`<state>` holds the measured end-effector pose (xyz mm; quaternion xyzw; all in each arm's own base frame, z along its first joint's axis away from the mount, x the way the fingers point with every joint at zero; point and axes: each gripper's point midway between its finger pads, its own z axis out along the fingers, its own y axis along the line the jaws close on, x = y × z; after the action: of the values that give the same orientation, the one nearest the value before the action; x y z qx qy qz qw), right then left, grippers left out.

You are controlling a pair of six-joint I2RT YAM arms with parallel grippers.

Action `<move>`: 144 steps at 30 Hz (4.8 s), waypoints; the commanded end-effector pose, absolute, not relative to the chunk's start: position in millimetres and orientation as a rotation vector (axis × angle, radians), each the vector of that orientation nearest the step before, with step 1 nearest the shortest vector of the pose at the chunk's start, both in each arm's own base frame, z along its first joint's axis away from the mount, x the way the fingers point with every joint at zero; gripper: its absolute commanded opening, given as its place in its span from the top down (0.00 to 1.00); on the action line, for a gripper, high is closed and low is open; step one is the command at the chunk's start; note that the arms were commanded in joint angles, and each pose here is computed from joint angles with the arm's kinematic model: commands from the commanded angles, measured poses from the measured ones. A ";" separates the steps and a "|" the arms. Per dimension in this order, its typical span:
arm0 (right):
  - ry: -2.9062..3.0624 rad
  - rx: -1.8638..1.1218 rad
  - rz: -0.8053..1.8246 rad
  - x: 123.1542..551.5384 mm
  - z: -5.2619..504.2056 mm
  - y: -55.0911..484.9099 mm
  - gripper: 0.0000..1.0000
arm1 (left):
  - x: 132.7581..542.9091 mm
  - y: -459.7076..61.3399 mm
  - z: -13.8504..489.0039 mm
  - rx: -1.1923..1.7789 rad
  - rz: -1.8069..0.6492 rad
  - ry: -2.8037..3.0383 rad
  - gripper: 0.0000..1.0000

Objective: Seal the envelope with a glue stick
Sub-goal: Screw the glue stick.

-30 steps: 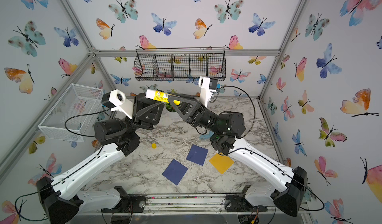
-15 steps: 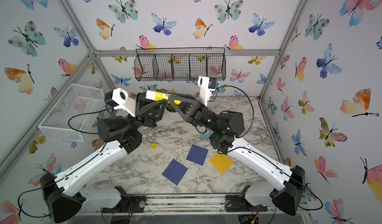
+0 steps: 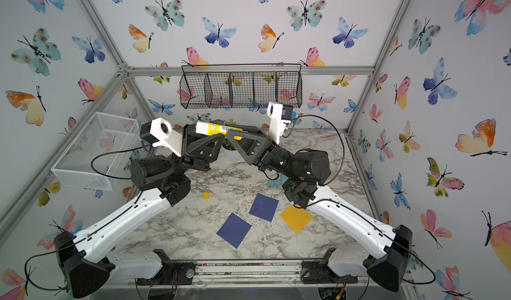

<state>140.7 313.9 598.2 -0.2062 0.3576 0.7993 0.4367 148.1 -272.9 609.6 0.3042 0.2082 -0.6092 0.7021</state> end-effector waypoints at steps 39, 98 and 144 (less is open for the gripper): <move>0.763 -0.782 1.812 100.1 603.8 303.1 0.53 | 103.5 -251.0 643.2 0.774 -1.498 0.626 0.98; 0.496 -0.838 0.396 152.5 586.7 274.6 0.57 | 170.8 -258.6 605.0 0.387 -1.664 0.911 1.00; 0.787 -0.630 1.880 112.3 598.2 293.8 0.53 | 139.7 -257.8 620.7 0.611 -1.520 0.774 1.00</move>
<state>127.2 304.5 580.1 -0.2435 0.3630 0.7619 0.4780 140.3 -261.1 617.0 0.2673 0.3379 -0.6675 0.6073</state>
